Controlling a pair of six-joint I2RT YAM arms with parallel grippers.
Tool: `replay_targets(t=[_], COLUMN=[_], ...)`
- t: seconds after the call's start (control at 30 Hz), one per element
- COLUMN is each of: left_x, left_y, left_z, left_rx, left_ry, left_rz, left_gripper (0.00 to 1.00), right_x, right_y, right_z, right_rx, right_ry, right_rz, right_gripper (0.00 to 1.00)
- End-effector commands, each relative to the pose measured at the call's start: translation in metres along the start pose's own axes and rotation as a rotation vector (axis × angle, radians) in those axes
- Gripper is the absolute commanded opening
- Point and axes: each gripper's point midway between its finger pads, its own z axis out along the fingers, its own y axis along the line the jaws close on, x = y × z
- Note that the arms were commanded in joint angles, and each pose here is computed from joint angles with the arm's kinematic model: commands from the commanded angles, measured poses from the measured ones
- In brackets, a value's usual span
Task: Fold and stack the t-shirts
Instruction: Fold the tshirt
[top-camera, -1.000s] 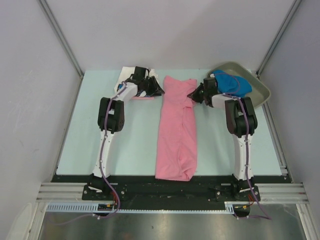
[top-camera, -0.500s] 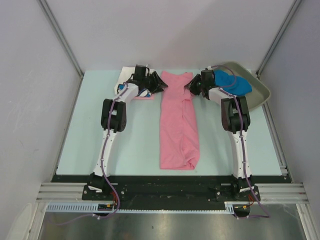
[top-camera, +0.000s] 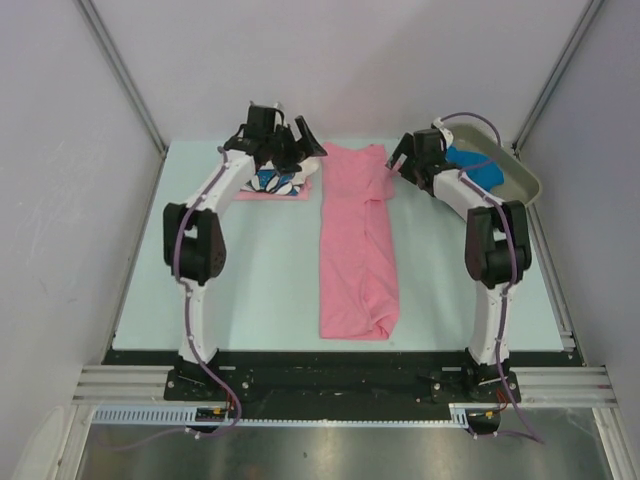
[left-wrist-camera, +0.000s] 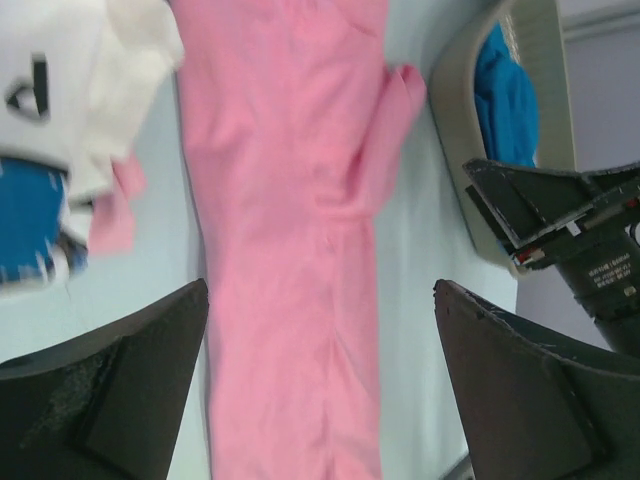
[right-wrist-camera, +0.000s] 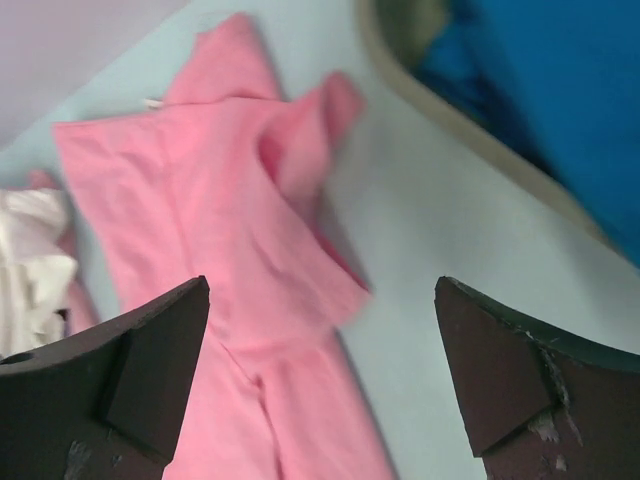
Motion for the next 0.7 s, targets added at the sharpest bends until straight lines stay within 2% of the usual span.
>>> replay_targets(t=[0.0,0.03,0.07,0.1,0.13,0.17,0.2,0.23,0.27,0.3,0.37,0.4,0.47,0.5,0.57,0.6,0.67], left_x=[0.073,0.075,0.084,0.125,0.13,0.139,0.177,0.191,0.193,0.226,0.245,0.27,0.288,0.311,0.322,0.332,0.335], left_y=[-0.01,-0.028,-0.028,-0.005,-0.016,-0.019,0.007,0.011,0.0,0.019,0.02,0.033,0.034,0.05,0.05,0.062,0.059], left_z=[-0.052,-0.081,-0.086,-0.09,-0.113,-0.121,-0.124,-0.13,-0.149,-0.152,-0.171,-0.174,-0.185,-0.187,-0.189,-0.19,-0.189], left_rx=[-0.084,-0.055,-0.047,-0.088,-0.046,-0.01,-0.045,-0.037,0.011,-0.021,-0.018,-0.044,-0.021,-0.046,0.0,-0.006,0.026], left_ry=[0.113,0.07,0.048,0.117,0.085,0.073,0.137,0.141,0.097,0.151,0.141,0.178,0.189,0.23,0.221,0.232,0.22], left_rz=[0.067,0.091,0.105,0.083,0.091,0.089,0.064,0.039,0.059,0.063,0.087,0.095,0.084,0.077,0.039,0.022,0.006], left_gripper=[1.0,1.0,1.0,1.0,1.0,1.0,1.0,1.0,1.0,1.0,1.0,1.0,1.0,1.0,1.0,1.0,0.99], right_x=[-0.021,-0.008,0.006,0.018,0.032,0.056,0.07,0.066,0.101,0.115,0.143,0.159,0.183,0.195,0.202,0.216,0.236], right_y=[-0.037,-0.049,-0.049,-0.055,-0.062,-0.06,-0.057,-0.043,-0.054,-0.044,-0.052,-0.053,-0.073,-0.073,-0.082,-0.09,-0.089], right_z=[-0.087,-0.11,-0.126,-0.139,-0.165,-0.18,-0.193,-0.222,-0.232,-0.249,-0.283,-0.294,-0.319,-0.33,-0.349,-0.352,-0.361], right_rx=[0.266,0.293,0.297,0.309,0.295,0.275,0.246,0.156,0.119,0.051,-0.021,-0.051,-0.065,-0.094,-0.112,-0.116,-0.153], right_ry=[-0.077,-0.06,-0.035,-0.02,-0.002,0.035,0.051,0.015,0.099,0.123,0.188,0.229,0.262,0.282,0.269,0.296,0.358], right_rz=[-0.156,-0.178,-0.213,-0.231,-0.244,-0.283,-0.311,-0.308,-0.331,-0.327,-0.294,-0.271,-0.233,-0.236,-0.146,-0.135,-0.087], right_gripper=[1.0,1.0,1.0,1.0,1.0,1.0,1.0,1.0,1.0,1.0,1.0,1.0,0.97,0.96,0.96,0.96,0.94])
